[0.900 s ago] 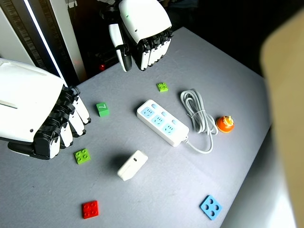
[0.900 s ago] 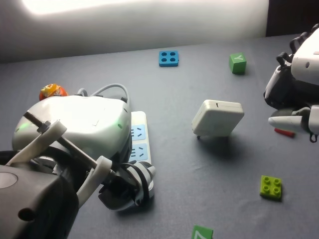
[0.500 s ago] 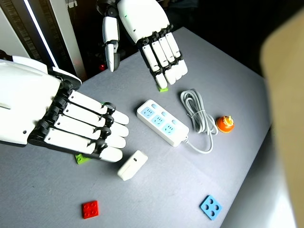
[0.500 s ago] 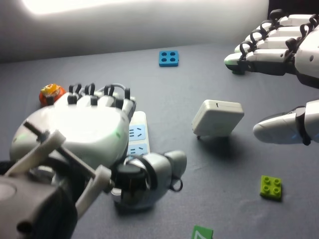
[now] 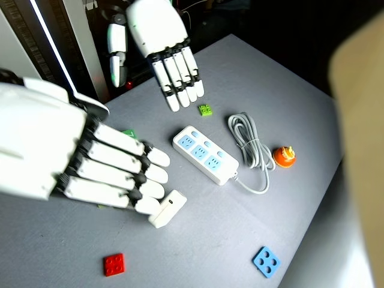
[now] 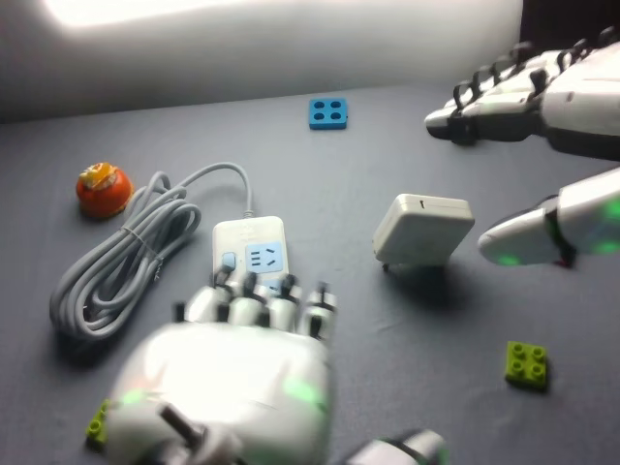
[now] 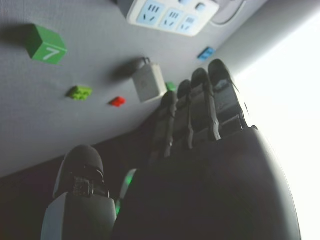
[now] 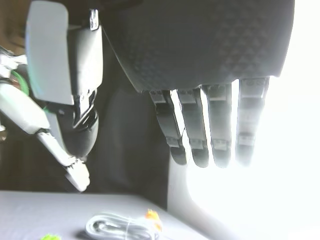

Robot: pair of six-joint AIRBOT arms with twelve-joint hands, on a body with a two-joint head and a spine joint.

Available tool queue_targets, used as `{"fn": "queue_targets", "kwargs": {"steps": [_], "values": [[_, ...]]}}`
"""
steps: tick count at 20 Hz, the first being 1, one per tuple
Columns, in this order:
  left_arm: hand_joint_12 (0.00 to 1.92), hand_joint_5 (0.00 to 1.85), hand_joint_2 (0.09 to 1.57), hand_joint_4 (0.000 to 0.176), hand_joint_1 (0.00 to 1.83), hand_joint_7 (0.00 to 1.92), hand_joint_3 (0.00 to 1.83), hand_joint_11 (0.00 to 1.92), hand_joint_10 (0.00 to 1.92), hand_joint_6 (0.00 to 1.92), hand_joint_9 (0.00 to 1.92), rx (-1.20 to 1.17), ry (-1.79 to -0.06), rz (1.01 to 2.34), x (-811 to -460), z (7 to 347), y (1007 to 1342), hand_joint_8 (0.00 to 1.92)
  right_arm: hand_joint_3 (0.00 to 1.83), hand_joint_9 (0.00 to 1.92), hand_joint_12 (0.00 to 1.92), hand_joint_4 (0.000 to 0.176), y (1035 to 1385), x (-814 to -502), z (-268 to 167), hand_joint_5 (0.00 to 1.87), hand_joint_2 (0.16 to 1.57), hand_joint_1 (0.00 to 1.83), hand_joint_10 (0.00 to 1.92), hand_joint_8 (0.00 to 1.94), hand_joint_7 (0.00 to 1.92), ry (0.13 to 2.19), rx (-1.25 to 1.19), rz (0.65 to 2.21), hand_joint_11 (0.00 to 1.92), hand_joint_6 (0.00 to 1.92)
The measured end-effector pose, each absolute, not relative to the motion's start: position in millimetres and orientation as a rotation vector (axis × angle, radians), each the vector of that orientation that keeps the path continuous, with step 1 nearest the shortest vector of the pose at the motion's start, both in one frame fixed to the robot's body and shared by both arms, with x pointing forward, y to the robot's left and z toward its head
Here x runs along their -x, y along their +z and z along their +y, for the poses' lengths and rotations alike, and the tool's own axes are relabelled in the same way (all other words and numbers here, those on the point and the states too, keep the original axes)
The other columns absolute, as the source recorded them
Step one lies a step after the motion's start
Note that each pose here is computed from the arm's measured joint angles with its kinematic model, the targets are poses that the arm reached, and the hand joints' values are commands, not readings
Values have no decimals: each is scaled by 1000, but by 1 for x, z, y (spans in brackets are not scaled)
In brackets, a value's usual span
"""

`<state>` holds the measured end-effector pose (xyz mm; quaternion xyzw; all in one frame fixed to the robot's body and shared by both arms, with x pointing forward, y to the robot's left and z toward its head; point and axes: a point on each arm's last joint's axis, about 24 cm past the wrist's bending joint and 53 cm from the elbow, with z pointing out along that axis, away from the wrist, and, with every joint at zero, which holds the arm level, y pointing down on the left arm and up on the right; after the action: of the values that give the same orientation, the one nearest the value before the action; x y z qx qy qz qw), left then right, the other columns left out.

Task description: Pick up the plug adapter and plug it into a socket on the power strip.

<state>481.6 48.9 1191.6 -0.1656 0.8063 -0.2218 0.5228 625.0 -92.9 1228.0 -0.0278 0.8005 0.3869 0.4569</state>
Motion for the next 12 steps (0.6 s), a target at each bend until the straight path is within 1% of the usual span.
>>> {"fn": "queue_targets", "kwargs": {"steps": [1,2,3,4,5,6,7,11,12], "values": [[211,93,1200,0,0,82,1,0,1,3,83,395,-536,1931,-480,46,1191,2,0,125,271,0,1221,-634,-95,139,1087,605,4,2,126,952,36,1997,0,2],[222,101,1200,0,0,90,0,0,2,3,88,397,-530,1931,-480,45,1190,3,0,136,307,0,1216,-642,-96,145,1084,664,5,2,132,957,5,2013,0,3],[240,107,1206,0,0,93,2,0,2,4,91,421,-515,1932,-482,49,1182,2,0,147,370,0,1211,-652,-94,139,1080,727,5,2,134,962,-24,2024,0,1],[243,102,1208,0,0,85,2,0,2,1,91,435,-492,1941,-483,54,1176,0,0,143,385,0,1210,-659,-93,131,1080,758,2,0,128,961,-30,2025,0,0],[243,92,1203,0,0,79,0,0,1,0,89,451,-457,1965,-482,61,1164,0,0,144,387,0,1205,-665,-91,145,1077,814,2,4,138,955,-32,2029,0,6],[213,95,1201,0,0,88,0,0,1,1,90,465,-409,2002,-480,71,1143,2,0,135,411,0,1198,-674,-85,145,1064,918,3,2,128,959,-40,2038,0,3],[212,98,1204,0,0,87,1,0,2,2,92,464,-402,1996,-484,73,1137,1,0,139,396,0,1199,-680,-83,144,1047,1001,3,2,132,973,-63,2032,0,1],[213,81,1207,0,0,72,2,0,0,0,81,457,-415,1983,-493,68,1135,0,1,139,379,0,1199,-692,-79,119,1065,1009,2,0,124,1006,-124,2025,0,0],[245,96,1204,0,3,85,0,0,2,3,92,453,-422,1984,-495,65,1134,2,0,146,422,0,1198,-695,-78,123,1051,1078,3,2,131,1013,-138,2027,0,2]]}}
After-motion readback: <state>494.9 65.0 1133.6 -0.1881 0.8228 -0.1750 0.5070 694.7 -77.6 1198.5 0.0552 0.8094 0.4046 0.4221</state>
